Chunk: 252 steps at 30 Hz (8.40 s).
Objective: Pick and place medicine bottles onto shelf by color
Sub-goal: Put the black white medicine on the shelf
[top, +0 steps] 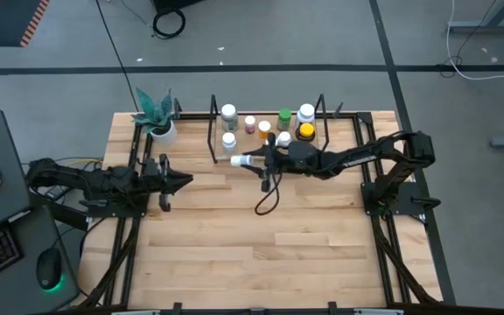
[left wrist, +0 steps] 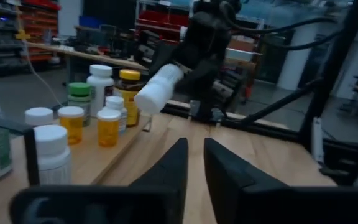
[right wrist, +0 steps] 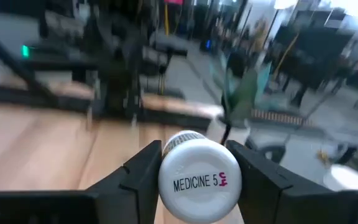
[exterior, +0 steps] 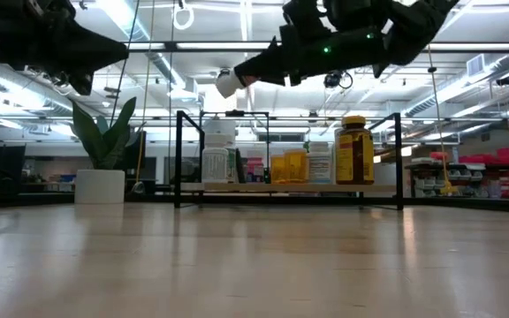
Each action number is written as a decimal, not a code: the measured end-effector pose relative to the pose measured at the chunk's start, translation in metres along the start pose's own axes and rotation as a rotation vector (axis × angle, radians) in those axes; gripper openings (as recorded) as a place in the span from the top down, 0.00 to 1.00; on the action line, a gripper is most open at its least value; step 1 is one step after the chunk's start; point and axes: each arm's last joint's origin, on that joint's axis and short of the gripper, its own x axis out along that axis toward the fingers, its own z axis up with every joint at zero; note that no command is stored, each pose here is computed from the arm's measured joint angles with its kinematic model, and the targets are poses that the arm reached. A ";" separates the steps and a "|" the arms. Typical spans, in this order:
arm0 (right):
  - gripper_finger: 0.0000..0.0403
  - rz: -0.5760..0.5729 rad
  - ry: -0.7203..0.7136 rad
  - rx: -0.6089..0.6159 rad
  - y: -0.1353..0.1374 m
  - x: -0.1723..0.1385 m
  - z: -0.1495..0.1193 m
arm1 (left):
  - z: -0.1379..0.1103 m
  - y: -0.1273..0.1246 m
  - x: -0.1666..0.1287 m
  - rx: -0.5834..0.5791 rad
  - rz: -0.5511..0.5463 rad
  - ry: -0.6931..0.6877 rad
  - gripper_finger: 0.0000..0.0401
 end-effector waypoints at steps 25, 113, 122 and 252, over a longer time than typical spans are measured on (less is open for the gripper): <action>0.57 0.052 -0.511 0.000 0.023 0.021 -0.029 | 0.012 -0.027 0.059 0.226 0.007 0.242 0.37; 0.28 0.131 -0.436 0.057 0.028 0.024 -0.035 | 0.033 -0.038 0.114 0.300 -0.013 0.345 0.59; 0.27 0.130 -0.439 0.071 0.027 0.024 -0.034 | 0.032 -0.037 0.114 0.293 -0.007 0.357 0.58; 0.31 -0.274 0.135 -0.329 -0.010 -0.082 -0.035 | 0.110 0.038 0.341 0.656 0.090 1.313 0.57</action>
